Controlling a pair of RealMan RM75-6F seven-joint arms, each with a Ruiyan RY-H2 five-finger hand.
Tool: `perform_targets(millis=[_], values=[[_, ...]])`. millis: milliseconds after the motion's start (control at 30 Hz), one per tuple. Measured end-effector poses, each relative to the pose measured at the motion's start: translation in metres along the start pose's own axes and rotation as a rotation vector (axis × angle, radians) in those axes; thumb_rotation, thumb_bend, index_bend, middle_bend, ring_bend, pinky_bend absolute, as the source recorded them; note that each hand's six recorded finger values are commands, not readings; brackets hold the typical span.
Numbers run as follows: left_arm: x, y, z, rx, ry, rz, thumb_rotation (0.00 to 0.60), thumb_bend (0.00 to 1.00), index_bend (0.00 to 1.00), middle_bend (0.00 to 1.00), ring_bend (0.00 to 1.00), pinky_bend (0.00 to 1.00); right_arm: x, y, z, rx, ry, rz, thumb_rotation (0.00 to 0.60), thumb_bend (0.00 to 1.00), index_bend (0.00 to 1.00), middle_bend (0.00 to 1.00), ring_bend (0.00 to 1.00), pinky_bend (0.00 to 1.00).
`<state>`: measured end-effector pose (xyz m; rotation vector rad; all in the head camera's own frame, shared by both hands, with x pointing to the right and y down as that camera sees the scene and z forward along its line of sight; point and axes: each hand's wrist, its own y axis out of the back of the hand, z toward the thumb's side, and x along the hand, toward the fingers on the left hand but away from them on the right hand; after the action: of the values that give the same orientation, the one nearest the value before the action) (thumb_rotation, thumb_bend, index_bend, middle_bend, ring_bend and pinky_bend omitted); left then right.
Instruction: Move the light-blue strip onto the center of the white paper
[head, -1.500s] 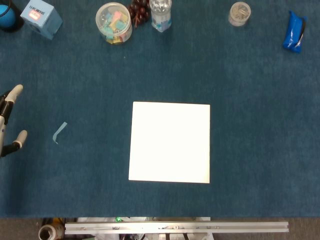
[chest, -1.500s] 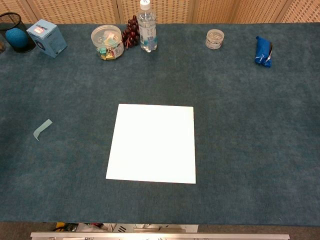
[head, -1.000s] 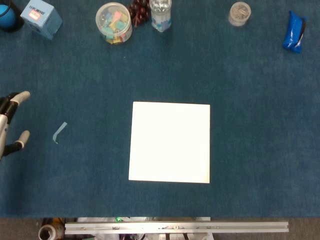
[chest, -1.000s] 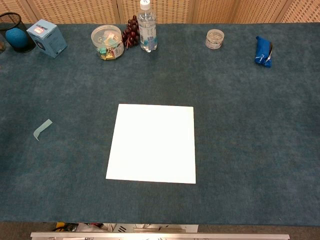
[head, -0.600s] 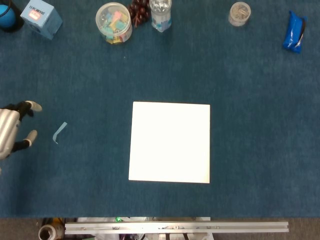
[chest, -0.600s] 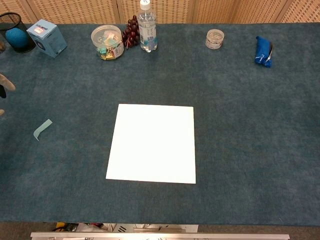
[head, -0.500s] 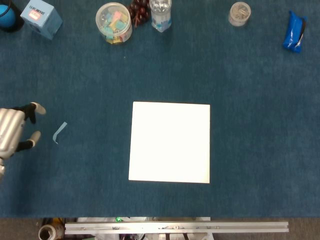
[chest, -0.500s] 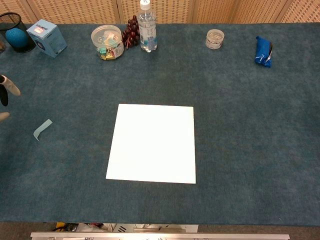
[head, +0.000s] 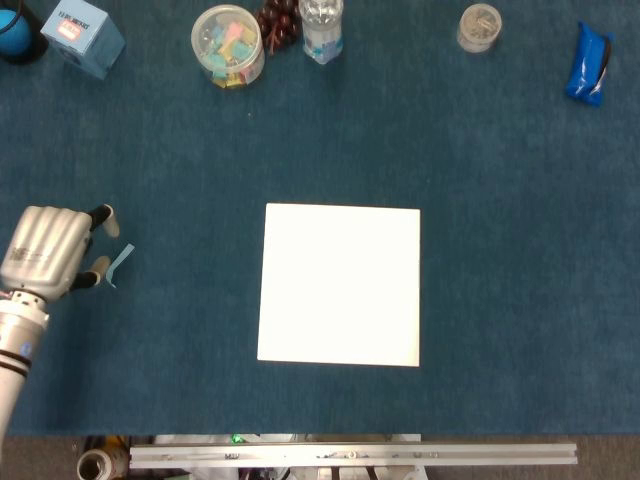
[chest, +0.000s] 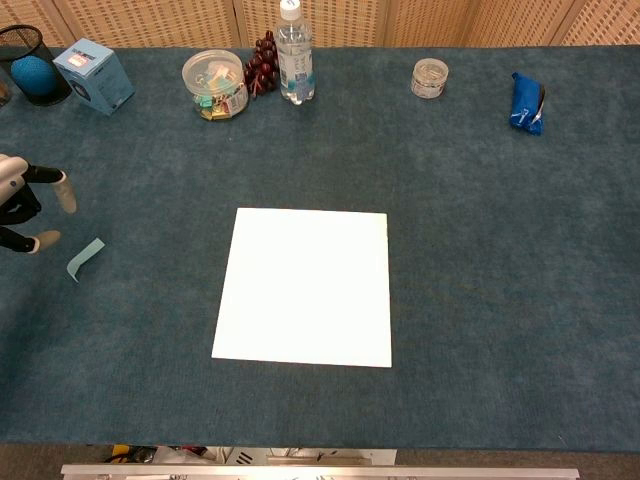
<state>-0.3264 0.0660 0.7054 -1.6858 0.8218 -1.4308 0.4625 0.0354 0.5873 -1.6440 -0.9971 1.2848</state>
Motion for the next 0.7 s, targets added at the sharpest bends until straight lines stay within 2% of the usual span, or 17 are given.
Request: perform_targets(millis=[500,700], values=[[0.030,-0.028,0.012,0.021,0.063,-0.111,0.599,0.27,0.44,1.00,1.00,1.00,0.000,-0.007,-0.009,-0.006,-0.021,0.023,0.600,0.12,0.09,0.34,0.23,0.22],[0.037,-0.037,0.011,0.022,0.088,-0.157,0.531,0.27,0.44,1.00,1.00,1.00,-0.001,-0.009,-0.012,-0.010,-0.026,0.030,0.600,0.12,0.09,0.34,0.23,0.22]])
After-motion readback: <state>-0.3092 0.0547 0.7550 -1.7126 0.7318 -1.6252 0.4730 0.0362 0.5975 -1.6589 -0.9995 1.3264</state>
